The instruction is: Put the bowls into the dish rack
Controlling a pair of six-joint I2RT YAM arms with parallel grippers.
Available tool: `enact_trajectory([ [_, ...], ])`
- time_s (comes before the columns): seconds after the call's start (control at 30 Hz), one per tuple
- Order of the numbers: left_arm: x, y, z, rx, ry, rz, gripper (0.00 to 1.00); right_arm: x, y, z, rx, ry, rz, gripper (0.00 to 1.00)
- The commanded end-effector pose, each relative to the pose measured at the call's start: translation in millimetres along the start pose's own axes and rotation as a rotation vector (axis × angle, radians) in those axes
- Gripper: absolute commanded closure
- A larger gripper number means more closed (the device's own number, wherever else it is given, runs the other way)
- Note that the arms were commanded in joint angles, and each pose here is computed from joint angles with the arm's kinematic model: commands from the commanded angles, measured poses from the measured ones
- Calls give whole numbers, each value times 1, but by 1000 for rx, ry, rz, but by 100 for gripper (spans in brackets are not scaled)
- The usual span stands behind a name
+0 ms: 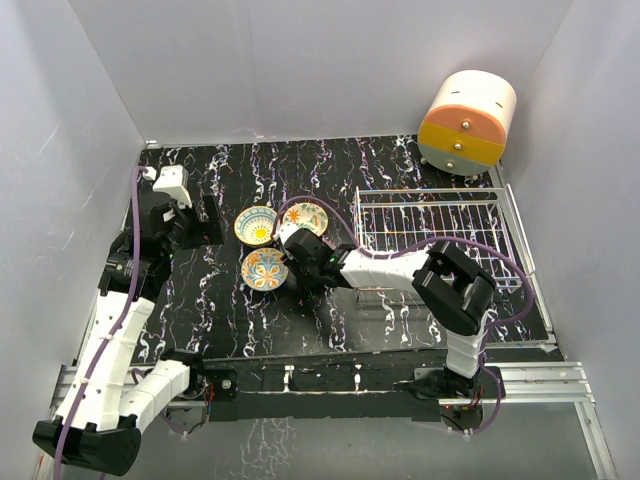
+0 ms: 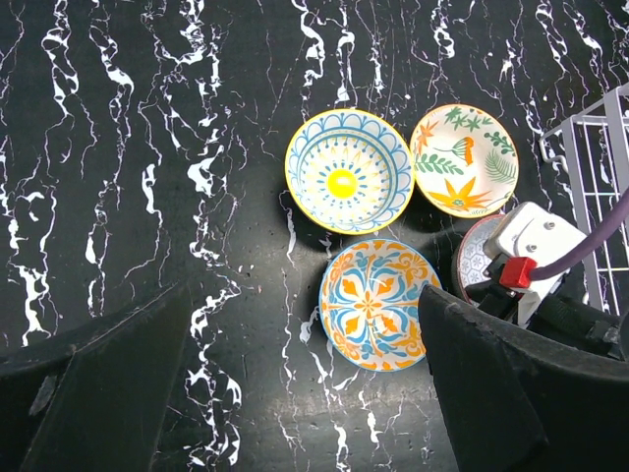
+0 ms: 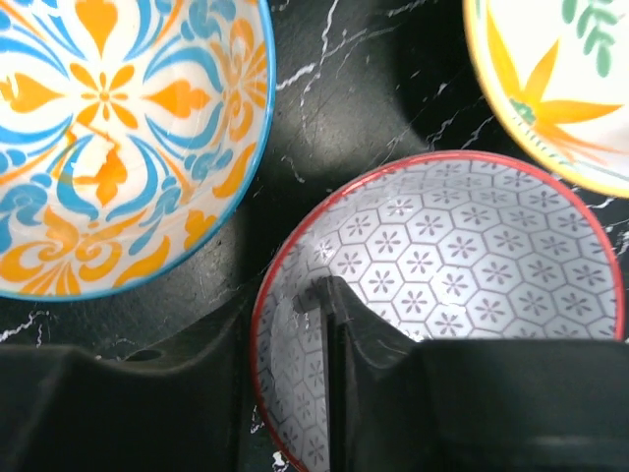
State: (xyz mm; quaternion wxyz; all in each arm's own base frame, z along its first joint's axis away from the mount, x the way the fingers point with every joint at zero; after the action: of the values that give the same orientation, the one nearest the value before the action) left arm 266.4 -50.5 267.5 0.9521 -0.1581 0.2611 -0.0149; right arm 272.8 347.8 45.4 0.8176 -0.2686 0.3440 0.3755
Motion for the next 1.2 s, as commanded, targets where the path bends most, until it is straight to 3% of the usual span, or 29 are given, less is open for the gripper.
enact_trajectory([
  [0.0,-7,3,0,12,-8,9,3,1,-9,5,20,-37,-75,74],
  [0.17,-8,5,0,13,-12,19,3,-11,1,15,22,-58,-18,91],
  [0.4,-10,6,1,15,-17,27,3,-74,23,67,79,-237,161,92],
  [0.67,-8,6,0,15,-12,26,3,-189,42,139,92,-588,402,92],
  [0.87,-8,5,-3,13,-6,15,3,-251,-27,162,256,-838,349,92],
  [1.17,-10,5,0,27,-6,18,3,-264,-136,129,478,-1005,383,92],
])
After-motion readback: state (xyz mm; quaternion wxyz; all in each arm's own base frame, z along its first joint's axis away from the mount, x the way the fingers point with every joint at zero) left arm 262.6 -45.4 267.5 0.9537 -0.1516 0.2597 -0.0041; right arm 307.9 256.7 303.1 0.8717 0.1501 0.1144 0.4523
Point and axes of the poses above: each gripper's point midway between its finger pads, its own x axis out along the fingers, its own y axis along the line the jaws close on, z = x × y, the point moved 1 cm from there along -x, back along the fingers, and after that the axes turned 11 degrees about -x, right-handed, at the moved point
